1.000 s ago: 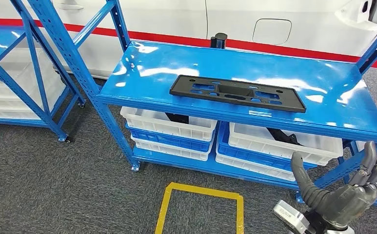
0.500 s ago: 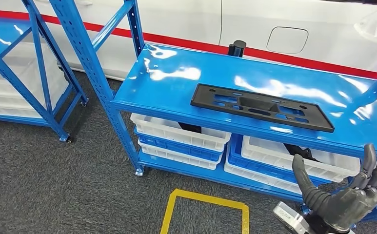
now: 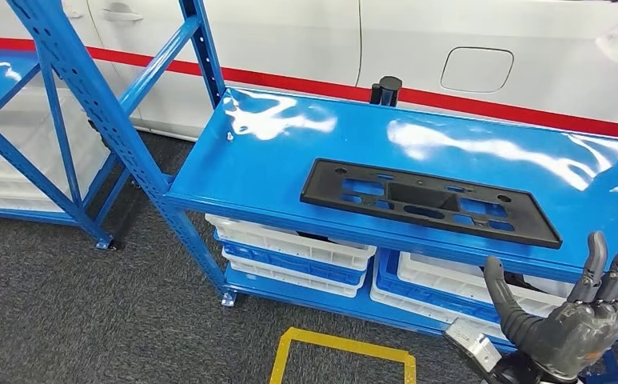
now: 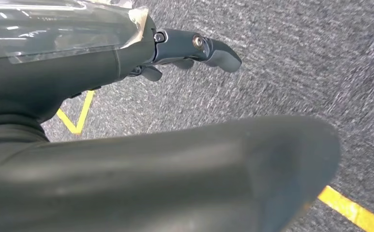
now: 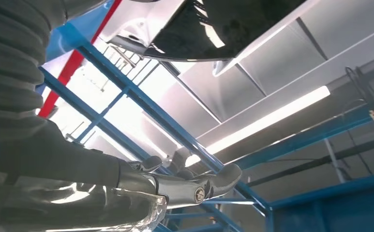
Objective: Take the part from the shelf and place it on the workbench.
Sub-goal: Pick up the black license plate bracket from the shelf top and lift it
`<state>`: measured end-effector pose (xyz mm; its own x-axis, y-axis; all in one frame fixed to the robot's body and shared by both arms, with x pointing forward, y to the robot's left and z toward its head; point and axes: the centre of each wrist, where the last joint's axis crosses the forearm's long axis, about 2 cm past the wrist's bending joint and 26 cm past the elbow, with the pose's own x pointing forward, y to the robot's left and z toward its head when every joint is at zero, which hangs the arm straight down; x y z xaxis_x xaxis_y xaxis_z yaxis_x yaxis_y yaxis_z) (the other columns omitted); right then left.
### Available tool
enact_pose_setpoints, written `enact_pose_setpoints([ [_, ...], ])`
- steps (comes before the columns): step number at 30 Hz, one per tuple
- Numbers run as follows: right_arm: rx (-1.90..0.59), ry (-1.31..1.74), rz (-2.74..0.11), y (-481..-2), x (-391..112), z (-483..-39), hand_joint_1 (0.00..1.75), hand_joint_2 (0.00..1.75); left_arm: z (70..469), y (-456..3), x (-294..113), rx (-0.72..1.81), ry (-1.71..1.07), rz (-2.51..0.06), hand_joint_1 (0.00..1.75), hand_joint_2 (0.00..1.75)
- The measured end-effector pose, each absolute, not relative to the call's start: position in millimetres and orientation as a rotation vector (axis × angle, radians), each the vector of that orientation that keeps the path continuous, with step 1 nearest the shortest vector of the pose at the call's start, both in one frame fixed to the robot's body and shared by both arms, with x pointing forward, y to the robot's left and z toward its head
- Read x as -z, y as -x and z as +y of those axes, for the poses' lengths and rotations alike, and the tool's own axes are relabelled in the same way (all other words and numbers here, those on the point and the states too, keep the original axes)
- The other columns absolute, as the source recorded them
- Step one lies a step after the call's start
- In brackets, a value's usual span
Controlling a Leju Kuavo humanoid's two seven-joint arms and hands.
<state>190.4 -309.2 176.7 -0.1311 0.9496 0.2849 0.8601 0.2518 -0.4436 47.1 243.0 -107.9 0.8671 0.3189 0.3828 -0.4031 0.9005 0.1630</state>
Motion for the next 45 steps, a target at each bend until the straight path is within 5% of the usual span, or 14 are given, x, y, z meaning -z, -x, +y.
enact_pose_setpoints([
  [24, -0.507, 1.746, -1.641, -175, -157, -309, 0.0, 1.75, 245, -42, 108, -0.365, -0.277, -0.354, 0.0, 0.0],
  [45, -0.58, 1.79, -1.587, -161, -156, -320, 0.0, 1.75, 237, -43, 108, -0.375, -0.27, -0.344, 0.0, 0.0],
])
